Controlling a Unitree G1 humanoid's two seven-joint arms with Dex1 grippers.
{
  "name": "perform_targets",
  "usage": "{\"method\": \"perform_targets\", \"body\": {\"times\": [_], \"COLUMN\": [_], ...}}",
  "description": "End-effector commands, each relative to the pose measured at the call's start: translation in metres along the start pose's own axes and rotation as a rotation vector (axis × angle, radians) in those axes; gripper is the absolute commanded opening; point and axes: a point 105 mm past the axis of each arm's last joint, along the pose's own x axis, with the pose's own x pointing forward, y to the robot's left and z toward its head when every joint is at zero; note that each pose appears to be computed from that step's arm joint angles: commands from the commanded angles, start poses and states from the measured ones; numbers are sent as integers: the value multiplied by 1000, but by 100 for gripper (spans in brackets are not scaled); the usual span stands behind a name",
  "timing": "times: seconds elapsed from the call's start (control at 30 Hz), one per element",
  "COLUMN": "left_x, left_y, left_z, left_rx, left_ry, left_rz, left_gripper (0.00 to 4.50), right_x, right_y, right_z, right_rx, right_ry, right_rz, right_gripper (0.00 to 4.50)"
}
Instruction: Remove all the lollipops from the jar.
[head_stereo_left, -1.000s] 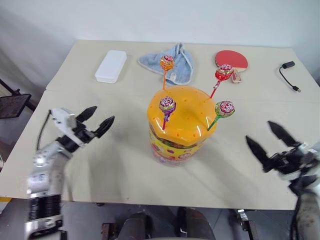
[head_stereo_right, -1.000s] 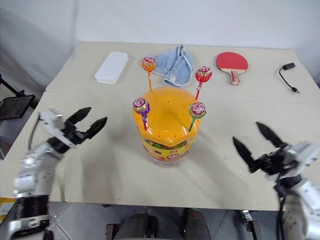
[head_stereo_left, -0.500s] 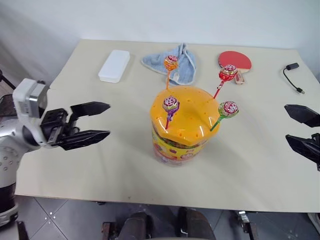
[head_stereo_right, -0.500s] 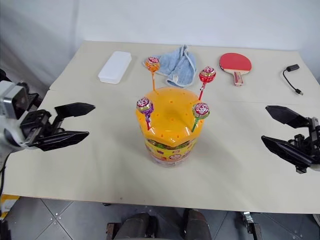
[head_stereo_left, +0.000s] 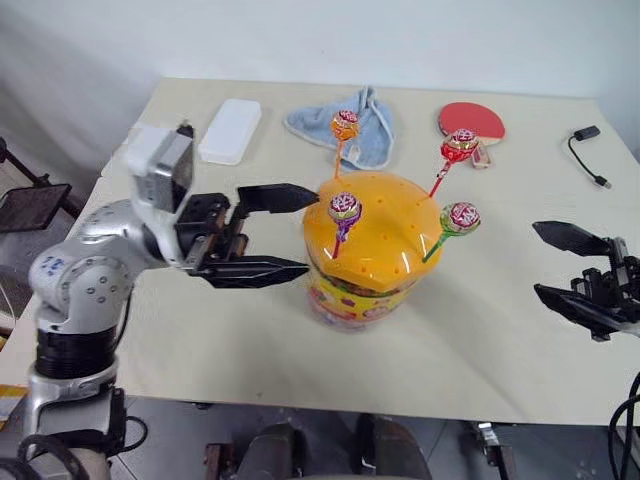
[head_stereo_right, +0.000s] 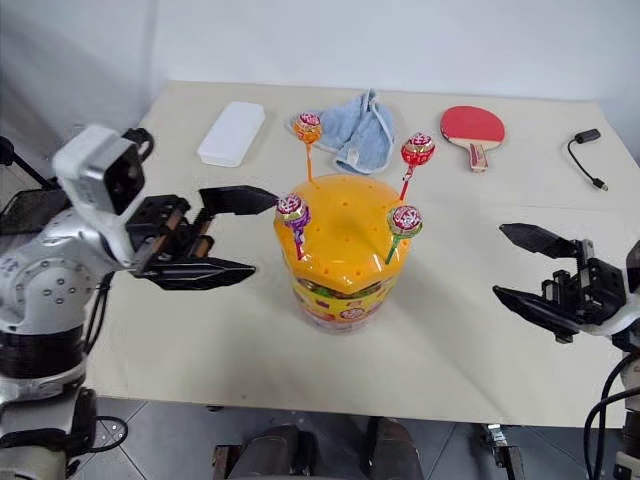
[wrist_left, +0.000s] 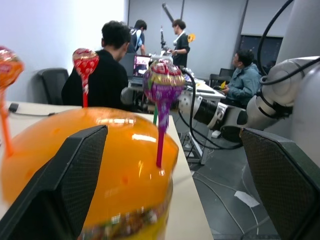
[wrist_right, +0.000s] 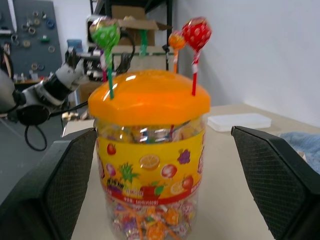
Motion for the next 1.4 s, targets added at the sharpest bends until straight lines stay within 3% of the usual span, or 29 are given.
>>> {"method": "perform_targets", "body": {"times": [0.03,0.1,0.2,0.47,0.63,0.87,1.0,1.07,1.23,1.27,1.33,1.4], "left_x": [19,26,30,28,6,-64,-120,-157,-242,-256,-267,-264], "left_y": [-4,-2,-1,-1,0,17,25,25,0,-12,-30,-35], "left_z": [-2,-9,-13,-12,8,47,54,36,-36,-60,-89,-99], "left_rx": [53,54,59,29,-36,-79,-72,-109,-232,-293,-385,-444], "left_ry": [24,27,26,2,-33,-116,-187,-155,115,236,404,455], "left_rz": [-47,-55,-59,-57,-61,165,453,650,1079,1141,1192,1201], "left_gripper": [450,450,393,178,26,26,26,26,26,26,26,26], "right_x": [0,1,3,17,25,24,24,24,22,21,19,16], "right_y": [3,2,3,21,27,24,22,22,24,24,21,19], "right_z": [3,4,6,11,12,12,12,11,7,4,1,-2], "right_rx": [-51,-66,-74,-59,-53,-68,-77,-86,-109,-116,-128,-129], "right_ry": [-8,-16,-22,-57,-87,-103,-105,-100,-77,-69,-60,-47], "right_rz": [19,9,6,70,109,99,94,96,102,88,66,47], "right_gripper": [448,448,450,450,450,450,450,450,450,450,450,450]}}
